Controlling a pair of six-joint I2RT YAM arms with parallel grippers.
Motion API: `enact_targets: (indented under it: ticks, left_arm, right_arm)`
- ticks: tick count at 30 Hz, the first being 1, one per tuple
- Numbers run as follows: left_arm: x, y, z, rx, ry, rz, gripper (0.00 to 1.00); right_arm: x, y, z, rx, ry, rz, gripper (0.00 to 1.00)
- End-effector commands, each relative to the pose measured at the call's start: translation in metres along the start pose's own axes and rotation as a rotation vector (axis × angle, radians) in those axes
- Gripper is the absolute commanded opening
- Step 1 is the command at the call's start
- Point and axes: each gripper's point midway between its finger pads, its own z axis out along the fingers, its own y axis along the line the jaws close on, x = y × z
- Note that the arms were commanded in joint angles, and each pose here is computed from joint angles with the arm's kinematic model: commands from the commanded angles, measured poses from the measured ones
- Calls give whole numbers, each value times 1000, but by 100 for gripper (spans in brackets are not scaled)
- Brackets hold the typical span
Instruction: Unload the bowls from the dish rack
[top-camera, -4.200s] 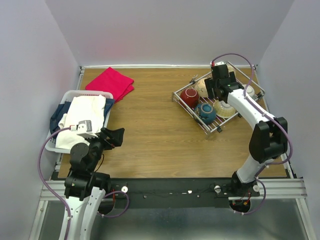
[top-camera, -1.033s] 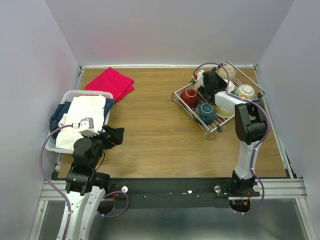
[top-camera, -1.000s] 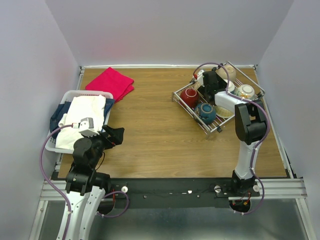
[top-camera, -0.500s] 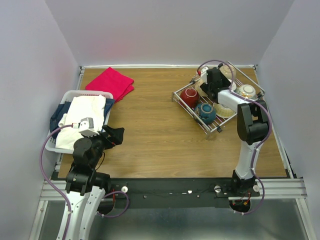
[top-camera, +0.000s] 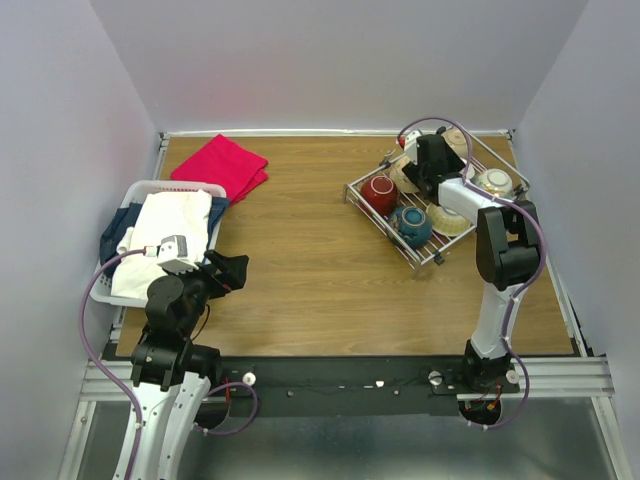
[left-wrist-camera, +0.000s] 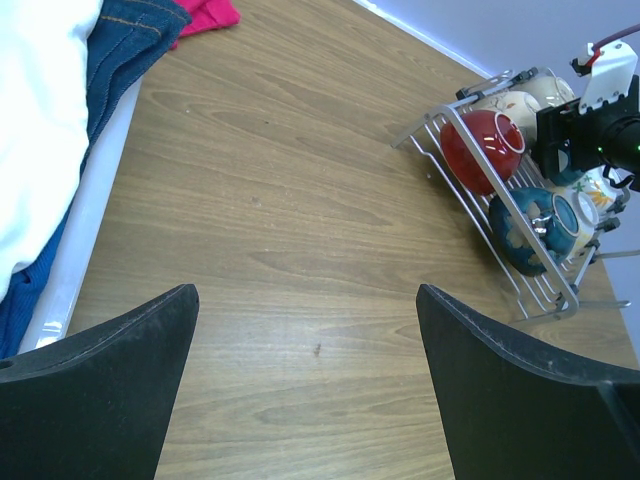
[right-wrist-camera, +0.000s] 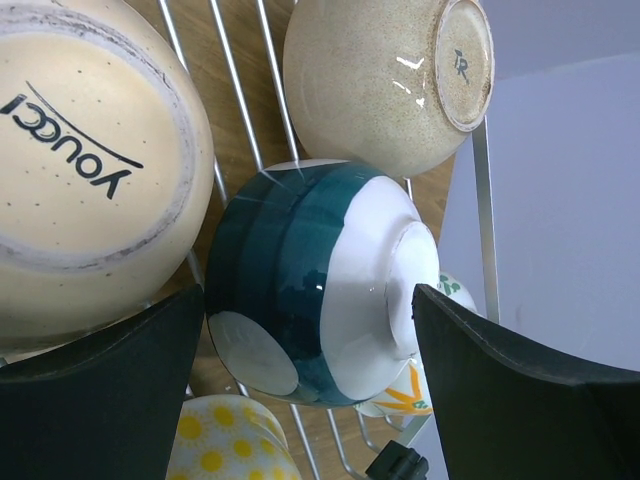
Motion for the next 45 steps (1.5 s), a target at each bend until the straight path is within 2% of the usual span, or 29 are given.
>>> enact_targets:
  ticks: [1,15,21,24,28,31,35,41,43,45]
  left_arm:
    - [-4,1,-2,-15,-15,-7,99]
    - [-4,1,-2,-17,-11,-7,99]
    - [-4,1,-2,-15,-12,-6,99]
    - [-5,1,-3,-16,-14,-6,99]
    - [-4,1,-3,-15,-15,-5,99]
    - [-5,0,-3,-10,-20,-5,99]
    - [-8,-1,-5,-4,-34,-5,99]
    - [-10,-3,-8,8,-53,-3,99]
    - [-11,-4,-8,11,-57,-5,99]
    - [-11,-4,-9,15,-60,-3,99]
  right_arm:
    - [4,-3,10,31,2,15,92]
    - [25,14,21,49,46,-9,91]
    - [25,15,22,46,45,3,85]
    - [21,13,19,39,37,15,76]
    - [10,9,12,11,17,44,55]
    - [-5,5,1,-5,-23,74,44]
    - [-15,1,-10,-19,-54,113,33]
    - [-20,0,-26,-51,-65,145,28]
    - [-23,-1,-30,-55,-73,158,28]
    - [-24,-5,-31,-47,-75,163,33]
